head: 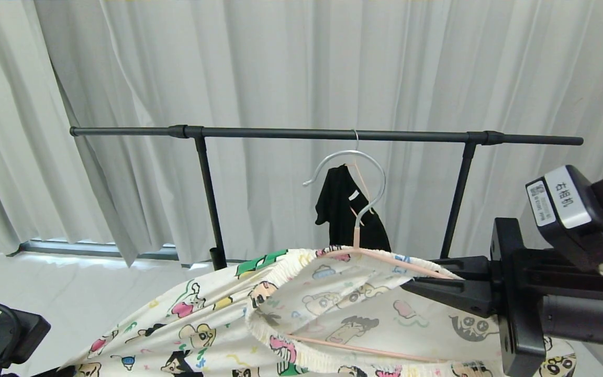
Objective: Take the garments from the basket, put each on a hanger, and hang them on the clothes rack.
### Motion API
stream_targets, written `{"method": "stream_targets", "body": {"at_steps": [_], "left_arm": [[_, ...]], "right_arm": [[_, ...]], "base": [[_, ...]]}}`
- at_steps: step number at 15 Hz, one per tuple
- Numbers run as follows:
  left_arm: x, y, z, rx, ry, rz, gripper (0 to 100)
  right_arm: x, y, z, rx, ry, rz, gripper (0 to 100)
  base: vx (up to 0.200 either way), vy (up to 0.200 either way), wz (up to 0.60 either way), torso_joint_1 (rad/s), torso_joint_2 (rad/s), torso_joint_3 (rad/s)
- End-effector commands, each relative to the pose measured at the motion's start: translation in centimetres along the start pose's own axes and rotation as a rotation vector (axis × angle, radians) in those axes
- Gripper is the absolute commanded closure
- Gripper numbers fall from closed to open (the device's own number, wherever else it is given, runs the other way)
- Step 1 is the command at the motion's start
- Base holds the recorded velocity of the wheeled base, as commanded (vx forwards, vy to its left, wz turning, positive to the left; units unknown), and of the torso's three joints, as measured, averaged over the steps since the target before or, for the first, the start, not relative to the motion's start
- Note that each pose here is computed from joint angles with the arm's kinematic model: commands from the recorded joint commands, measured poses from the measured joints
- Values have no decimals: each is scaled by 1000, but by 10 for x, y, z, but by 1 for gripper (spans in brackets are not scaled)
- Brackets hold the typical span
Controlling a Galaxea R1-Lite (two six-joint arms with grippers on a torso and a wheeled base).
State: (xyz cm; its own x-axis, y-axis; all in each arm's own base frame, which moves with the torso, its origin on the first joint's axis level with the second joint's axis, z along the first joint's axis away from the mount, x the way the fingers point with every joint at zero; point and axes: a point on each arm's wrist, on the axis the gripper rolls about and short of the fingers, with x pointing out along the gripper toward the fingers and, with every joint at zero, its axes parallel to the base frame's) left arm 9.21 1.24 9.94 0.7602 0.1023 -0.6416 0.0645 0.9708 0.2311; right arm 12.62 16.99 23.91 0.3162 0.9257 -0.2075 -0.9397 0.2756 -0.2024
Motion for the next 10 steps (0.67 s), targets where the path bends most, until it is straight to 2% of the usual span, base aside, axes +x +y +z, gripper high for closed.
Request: {"method": "stream_targets", "body": {"at_steps": [1, 2, 4, 8, 10], "left_arm": [[-8, -5, 11, 45, -100, -48, 100], [-12, -8, 14, 64, -135, -75, 0], [-17, -10, 15, 75, -178, -90, 0], [-37, -12, 31, 109, -351, -178, 0], [-43, -9, 45, 107, -395, -169, 0]], "right_arm": [[-1, 0, 1, -2, -4, 0, 100], [-1, 0, 0, -2, -2, 0, 100], [-1, 0, -2, 2, 9, -7, 100], [-20, -18, -23, 47, 74, -166, 100], [-29, -27, -30, 87, 95, -235, 100]], "base": [[0, 0, 0, 0, 0, 0], [0, 0, 0, 0, 0, 0], [0, 0, 0, 0, 0, 0], [0, 0, 0, 0, 0, 0], [0, 0, 0, 0, 0, 0]]}}
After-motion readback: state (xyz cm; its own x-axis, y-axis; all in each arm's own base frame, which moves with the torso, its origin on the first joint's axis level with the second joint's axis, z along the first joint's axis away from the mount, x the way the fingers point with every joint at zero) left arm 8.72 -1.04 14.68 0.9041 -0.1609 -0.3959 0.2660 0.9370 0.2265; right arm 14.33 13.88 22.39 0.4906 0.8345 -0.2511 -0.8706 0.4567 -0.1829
